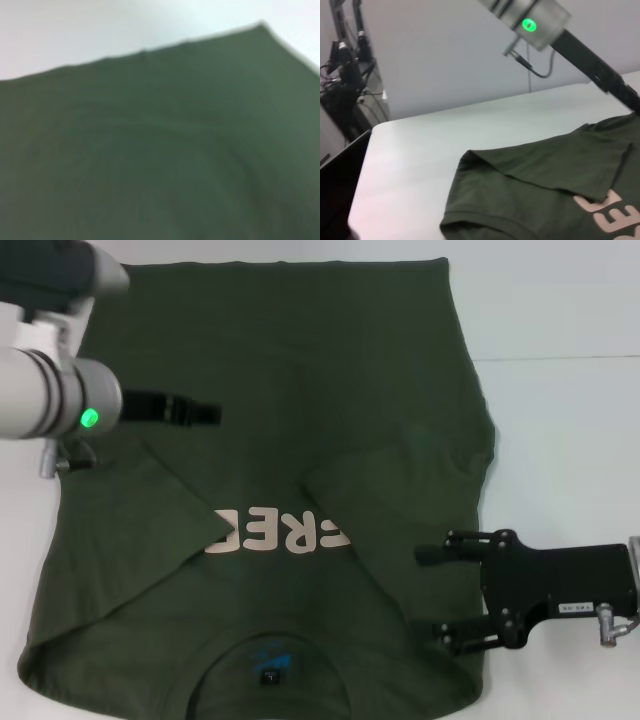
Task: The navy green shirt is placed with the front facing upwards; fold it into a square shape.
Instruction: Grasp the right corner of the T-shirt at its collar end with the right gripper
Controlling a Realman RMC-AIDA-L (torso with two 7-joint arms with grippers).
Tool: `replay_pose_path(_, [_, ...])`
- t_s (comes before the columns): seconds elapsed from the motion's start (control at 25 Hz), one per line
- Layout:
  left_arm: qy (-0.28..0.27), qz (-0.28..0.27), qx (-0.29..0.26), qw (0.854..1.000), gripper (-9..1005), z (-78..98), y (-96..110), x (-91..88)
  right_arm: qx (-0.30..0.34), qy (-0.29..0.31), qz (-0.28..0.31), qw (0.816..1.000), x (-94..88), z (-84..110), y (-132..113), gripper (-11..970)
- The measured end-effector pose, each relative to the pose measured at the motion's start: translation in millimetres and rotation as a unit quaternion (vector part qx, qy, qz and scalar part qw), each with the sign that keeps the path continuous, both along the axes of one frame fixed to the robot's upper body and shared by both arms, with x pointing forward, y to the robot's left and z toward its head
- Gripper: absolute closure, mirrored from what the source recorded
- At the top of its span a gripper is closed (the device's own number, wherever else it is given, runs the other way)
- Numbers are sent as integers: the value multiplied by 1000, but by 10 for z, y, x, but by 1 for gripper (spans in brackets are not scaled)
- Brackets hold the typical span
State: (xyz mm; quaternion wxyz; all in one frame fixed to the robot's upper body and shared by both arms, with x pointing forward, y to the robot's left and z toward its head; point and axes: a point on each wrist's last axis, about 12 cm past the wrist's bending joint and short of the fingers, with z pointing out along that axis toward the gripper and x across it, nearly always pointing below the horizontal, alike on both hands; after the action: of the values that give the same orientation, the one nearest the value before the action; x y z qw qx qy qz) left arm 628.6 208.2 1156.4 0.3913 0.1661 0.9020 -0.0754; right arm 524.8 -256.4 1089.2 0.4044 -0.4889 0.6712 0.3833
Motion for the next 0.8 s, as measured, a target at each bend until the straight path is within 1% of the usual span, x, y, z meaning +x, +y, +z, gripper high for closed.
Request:
replay_pose_path(0.08, [-15, -3, -56, 998, 58, 105, 76, -63, 5, -3, -10, 1000, 4, 11, -36, 48])
replay_pose_path(0.12, [-15, -3, -56, 998, 60, 105, 76, -63, 7, -5, -13, 1000, 3, 15, -53, 48])
replay_pose_path(0.16, [-22, -9, -83, 996, 63, 148, 136, -102, 11, -9, -16, 1000, -2, 22, -74, 48])
replay_pose_path(0.2, [-34, -27, -132, 990, 64, 218, 239, -176, 18, -13, -18, 1000, -17, 33, -103, 48])
replay_pose_path(0.24, [-38, -44, -161, 985, 64, 252, 292, -221, 18, -13, -18, 1000, -17, 33, -103, 48])
replay_pose_path(0.28, [-41, -53, -183, 981, 65, 269, 347, -255, 25, -14, -15, 999, -37, 47, -118, 48])
replay_pose_path(0.32, [-42, -74, -211, 974, 65, 288, 412, -312, 25, -14, -15, 999, -37, 47, -118, 48])
replay_pose_path(0.4, [-41, -113, -246, 962, 66, 277, 539, -426, 30, -15, -4, 999, -67, 60, -125, 48])
replay_pose_path(0.48, [-37, -140, -263, 954, 66, 227, 660, -531, 33, -20, 8, 999, -104, 66, -131, 48])
replay_pose_path(0.64, [-9, -201, -283, 938, 66, 107, 875, -785, 33, -27, 25, 999, -178, 50, -155, 48])
replay_pose_path(0.72, [2, -218, -288, 933, 66, 67, 966, -891, 26, -23, 26, 999, -200, 37, -176, 48])
replay_pose_path(0.8, [16, -218, -285, 933, 66, 23, 1048, -979, 18, -16, 25, 999, -224, 34, -219, 48])
